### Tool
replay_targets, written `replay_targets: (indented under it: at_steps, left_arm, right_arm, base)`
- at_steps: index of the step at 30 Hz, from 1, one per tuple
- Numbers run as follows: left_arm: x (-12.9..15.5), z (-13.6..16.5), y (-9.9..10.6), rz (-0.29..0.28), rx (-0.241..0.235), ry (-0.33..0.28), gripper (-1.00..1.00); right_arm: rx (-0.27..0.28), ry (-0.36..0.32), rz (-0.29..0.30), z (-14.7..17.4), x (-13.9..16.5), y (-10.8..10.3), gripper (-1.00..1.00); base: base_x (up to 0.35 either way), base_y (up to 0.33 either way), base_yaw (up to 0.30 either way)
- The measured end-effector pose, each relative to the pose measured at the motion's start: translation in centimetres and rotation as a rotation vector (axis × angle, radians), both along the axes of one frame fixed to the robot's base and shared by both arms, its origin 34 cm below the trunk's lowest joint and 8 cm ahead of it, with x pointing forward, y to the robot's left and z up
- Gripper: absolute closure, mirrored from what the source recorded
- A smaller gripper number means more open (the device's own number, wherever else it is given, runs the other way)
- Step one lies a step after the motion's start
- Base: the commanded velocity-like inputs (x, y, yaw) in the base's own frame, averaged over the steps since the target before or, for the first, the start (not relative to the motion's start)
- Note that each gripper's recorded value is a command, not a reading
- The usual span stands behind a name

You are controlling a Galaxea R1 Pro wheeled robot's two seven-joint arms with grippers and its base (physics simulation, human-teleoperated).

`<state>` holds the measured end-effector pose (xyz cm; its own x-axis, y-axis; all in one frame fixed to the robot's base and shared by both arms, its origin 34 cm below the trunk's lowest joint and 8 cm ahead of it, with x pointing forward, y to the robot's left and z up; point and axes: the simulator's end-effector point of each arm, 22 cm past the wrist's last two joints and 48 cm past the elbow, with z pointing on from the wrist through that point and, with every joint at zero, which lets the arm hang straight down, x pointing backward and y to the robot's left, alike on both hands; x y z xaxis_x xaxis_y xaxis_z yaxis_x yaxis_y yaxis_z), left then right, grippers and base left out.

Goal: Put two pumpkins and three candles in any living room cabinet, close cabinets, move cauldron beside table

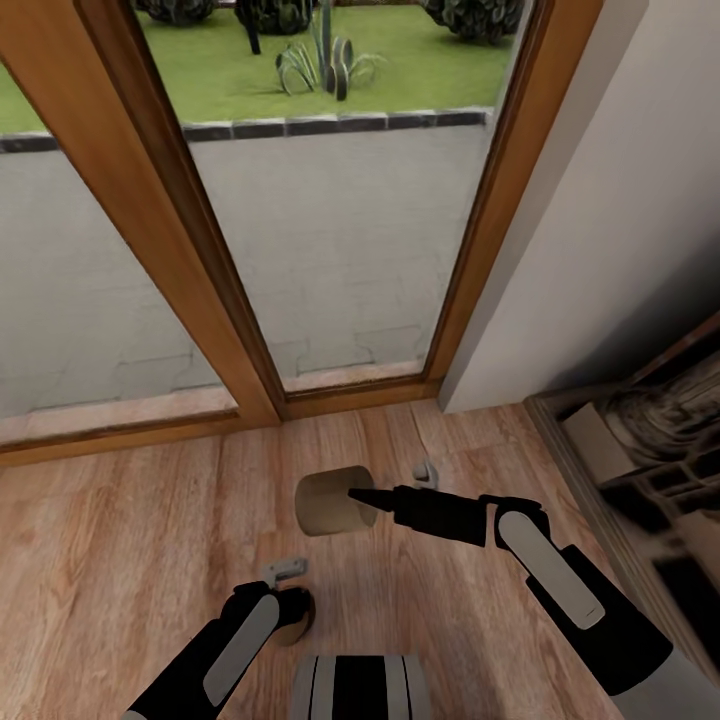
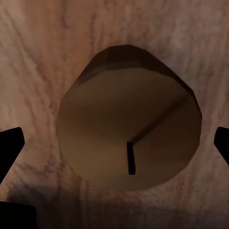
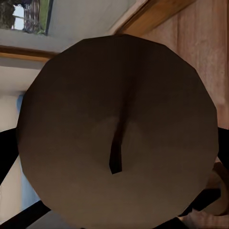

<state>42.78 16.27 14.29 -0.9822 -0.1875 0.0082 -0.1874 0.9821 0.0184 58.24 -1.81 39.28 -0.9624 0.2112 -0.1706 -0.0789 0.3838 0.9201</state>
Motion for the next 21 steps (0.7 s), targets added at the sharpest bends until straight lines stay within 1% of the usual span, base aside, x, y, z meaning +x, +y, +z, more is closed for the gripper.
replay_targets:
  at_steps: [5, 9, 14, 21]
  left_arm:
    - [-0.2, -0.5, 0.0, 0.008, 0.002, 0.001, -1.0]
    - [-0.3, -0.4, -0.5, -0.011, -0.002, -0.006, -1.0]
    - [0.0, -0.4, -1.0, -0.016, -0.001, -0.03, -1.0]
    - [-1.0, -1.4, -1.2, -0.025, -0.002, -0.008, -1.0]
  right_arm:
    - [0.001, 0.015, -0.001, -0.7, -0.1, 0.0, 1.0]
    - [-0.002, 0.017, -0.001, -0.8, -0.2, -0.1, 1.0]
    - [-0.003, 0.018, -0.001, -0.9, -0.2, -0.1, 1.0]
    - [-0.006, 0.047, -0.001, -2.5, -0.5, -0.1, 1.0]
  base:
    - [0.0, 0.0, 0.0]
    - [0.0, 0.0, 0.0]
    - [0.0, 0.0, 0.0]
    - [0.0, 0.0, 0.0]
